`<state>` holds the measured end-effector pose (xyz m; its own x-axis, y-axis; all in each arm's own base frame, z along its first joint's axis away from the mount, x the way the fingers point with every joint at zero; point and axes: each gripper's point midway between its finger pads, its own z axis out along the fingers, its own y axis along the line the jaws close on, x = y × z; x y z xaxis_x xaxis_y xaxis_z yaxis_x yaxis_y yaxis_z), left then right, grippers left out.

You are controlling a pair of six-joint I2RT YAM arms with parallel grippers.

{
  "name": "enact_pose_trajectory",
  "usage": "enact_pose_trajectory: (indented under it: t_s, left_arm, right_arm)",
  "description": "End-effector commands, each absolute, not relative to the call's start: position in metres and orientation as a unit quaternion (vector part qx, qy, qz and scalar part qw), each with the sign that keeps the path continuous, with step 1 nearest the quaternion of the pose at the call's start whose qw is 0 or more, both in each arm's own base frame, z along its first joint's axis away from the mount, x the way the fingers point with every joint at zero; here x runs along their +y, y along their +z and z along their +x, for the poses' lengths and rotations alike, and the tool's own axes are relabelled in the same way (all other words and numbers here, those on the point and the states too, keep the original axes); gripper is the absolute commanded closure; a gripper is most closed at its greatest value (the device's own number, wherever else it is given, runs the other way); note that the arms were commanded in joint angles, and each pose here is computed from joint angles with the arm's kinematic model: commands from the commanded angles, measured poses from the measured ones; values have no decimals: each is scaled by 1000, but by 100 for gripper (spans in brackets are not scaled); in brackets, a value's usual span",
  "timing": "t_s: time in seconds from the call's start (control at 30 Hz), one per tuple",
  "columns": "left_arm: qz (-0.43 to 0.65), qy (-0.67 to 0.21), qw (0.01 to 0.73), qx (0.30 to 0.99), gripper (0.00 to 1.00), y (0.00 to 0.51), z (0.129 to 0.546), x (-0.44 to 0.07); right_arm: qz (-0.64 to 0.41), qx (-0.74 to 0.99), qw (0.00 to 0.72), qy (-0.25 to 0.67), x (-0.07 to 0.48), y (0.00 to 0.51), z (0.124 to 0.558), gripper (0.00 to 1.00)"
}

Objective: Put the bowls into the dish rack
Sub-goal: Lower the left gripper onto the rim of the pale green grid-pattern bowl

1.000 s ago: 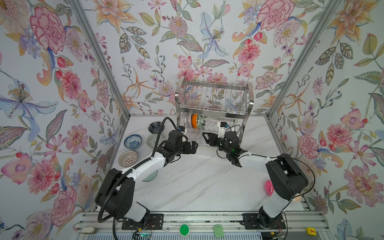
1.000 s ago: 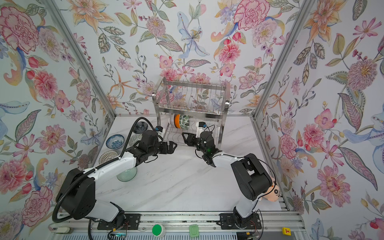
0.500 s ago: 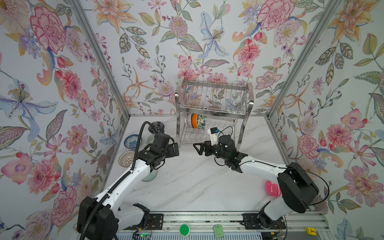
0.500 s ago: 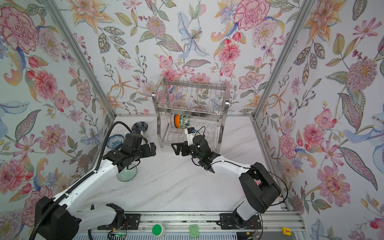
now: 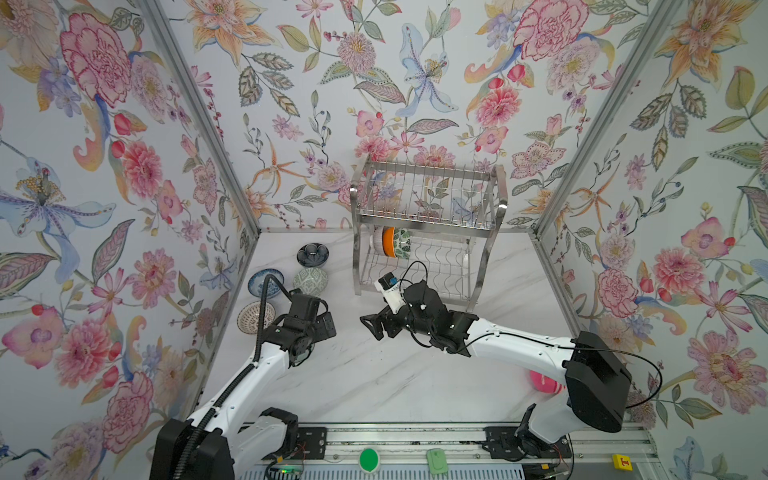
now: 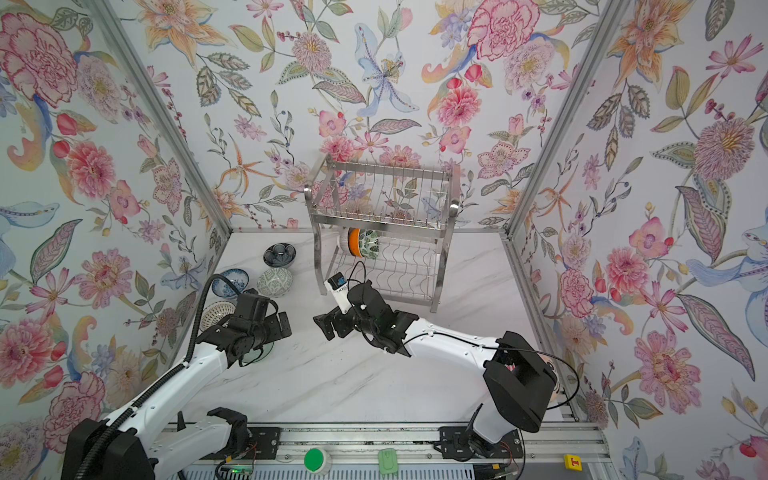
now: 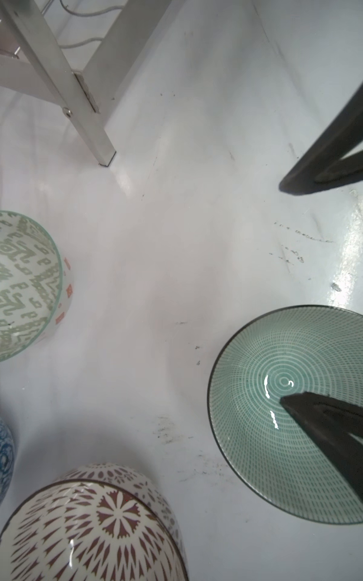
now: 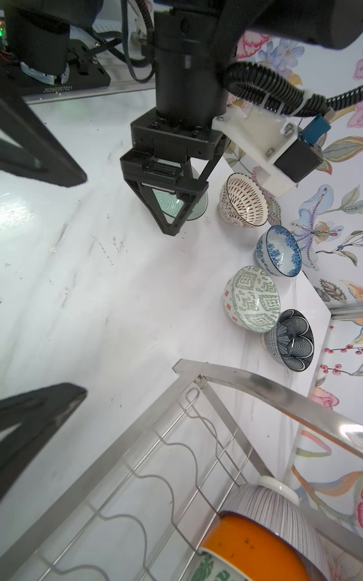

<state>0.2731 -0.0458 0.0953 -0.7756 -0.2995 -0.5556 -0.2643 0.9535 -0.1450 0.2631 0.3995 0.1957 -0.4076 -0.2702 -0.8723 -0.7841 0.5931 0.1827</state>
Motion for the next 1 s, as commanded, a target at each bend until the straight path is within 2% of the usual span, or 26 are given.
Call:
enact_pose_trajectory:
  t_s: [0.0,0.17,0.43,0.73,0.97]
  left_arm:
    - [-153,-43,306,939,3,88,273,-47]
    - [-150,-36,289,945,13,67,266,-45]
    - [-142,-44,292,945,46,60,265,-47]
    - [-134,-43,295,945,73,59,265,-48]
    - [-126,-50,302,944,90,65,270,-52]
  right_arm:
    - [-352,789,429,263,396,190,263,1]
    - [-350,798,425,244,386,180,259,1]
    - [-341,810,431,205,365,174,261,0]
    - [-342,809,432,203,364,174,260,1]
    - [-329,815,440,184,356,174,265,1]
